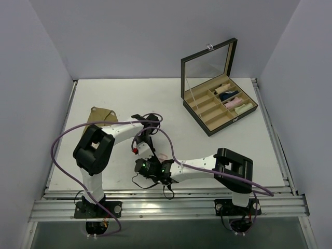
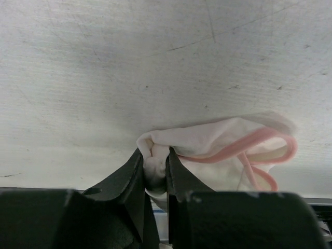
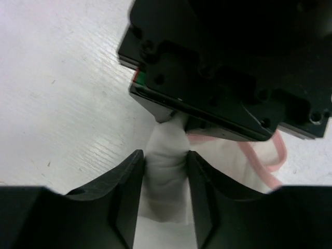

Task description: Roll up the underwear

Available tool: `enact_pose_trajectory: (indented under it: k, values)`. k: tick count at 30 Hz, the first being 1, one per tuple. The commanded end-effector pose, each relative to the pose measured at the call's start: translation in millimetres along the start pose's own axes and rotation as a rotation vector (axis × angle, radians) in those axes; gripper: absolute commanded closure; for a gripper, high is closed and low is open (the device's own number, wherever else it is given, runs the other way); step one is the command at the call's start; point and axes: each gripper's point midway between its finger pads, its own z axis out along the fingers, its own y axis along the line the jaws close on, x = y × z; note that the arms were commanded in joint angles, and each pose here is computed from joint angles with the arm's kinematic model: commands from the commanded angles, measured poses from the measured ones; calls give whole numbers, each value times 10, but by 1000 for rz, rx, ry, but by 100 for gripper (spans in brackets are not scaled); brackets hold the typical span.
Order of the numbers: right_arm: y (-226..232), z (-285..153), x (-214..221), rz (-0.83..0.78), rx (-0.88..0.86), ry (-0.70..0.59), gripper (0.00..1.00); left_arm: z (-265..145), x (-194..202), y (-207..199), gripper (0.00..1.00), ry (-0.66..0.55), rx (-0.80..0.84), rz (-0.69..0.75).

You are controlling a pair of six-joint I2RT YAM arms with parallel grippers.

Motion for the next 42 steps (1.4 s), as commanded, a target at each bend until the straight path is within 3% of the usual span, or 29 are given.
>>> enact_pose_trajectory:
  k: [1, 4, 8, 12, 17, 24, 25, 26, 30, 42]
  values:
    - [-106, -13, 198, -40, 78, 44, 68, -36, 35, 11, 89, 13, -29, 5]
    - [-189, -21, 409, 8, 95, 71, 83, -32, 38, 46, 88, 24, -24, -19]
    - [-267, -46, 710, 72, 76, 107, 94, -69, -30, 81, 82, 39, 31, -77]
    - [-243, -62, 837, 130, 32, 114, 95, -202, -132, 67, 68, 25, 102, -126]
    - [-232, -64, 947, 169, 2, 121, 95, -399, -358, 95, 57, -9, 200, -212]
    - [-374, -4, 1025, 350, -77, 133, 96, -589, -542, 281, 52, -106, 233, -247]
    - [-304, -23, 901, 406, -149, 101, 96, -612, -549, 289, 52, -124, 244, -239]
    - [-403, -49, 1077, 426, -157, 126, 96, -636, -548, 293, 51, -141, 256, -232]
    - [-480, -41, 980, 565, -253, 72, 95, -731, -537, 167, 48, -192, 386, -207]
    - [-427, 90, 966, 638, -415, 72, 94, -418, -226, -35, 45, -104, 453, -113]
